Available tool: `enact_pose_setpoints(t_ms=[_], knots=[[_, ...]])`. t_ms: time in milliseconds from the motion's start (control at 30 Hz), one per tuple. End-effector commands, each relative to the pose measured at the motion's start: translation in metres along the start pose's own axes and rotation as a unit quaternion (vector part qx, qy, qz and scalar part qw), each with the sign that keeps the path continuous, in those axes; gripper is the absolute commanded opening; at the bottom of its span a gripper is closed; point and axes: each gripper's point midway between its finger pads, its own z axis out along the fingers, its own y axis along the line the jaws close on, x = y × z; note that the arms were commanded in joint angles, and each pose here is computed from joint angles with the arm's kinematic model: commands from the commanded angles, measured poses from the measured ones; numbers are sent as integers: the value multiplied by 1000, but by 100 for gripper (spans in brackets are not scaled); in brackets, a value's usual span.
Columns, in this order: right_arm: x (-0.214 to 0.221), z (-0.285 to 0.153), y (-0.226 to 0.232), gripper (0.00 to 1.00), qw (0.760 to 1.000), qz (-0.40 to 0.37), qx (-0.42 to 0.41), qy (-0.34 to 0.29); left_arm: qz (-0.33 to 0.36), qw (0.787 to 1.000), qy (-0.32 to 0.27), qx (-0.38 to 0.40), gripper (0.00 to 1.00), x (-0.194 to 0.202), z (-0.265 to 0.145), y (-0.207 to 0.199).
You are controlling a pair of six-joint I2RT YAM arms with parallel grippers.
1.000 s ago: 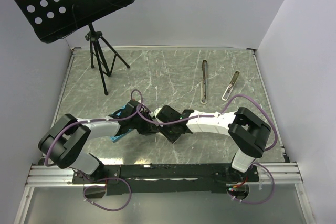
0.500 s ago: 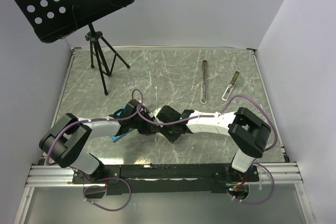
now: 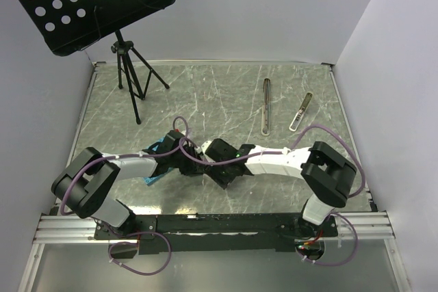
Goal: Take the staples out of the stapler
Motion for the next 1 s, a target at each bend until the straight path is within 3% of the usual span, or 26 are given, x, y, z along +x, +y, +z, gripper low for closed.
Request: enact_pose_setpoints(t_ms=[0,167,733,967], knots=[[-16,-31,-7,66,998,14,21,-53,27,999,-13,16,31,-6,-4,-11],[-8,-32,-9,68,998,18,24,-55,30,999,-18,13,32,-10,-5,-14],[-12,0,0,56,1000,6,-2,-30,36,999,-19,13,31,-14,-2,-16],[-6,4,-2,42,1000,4,2,-30,36,999,-18,12,28,-16,1,-16]])
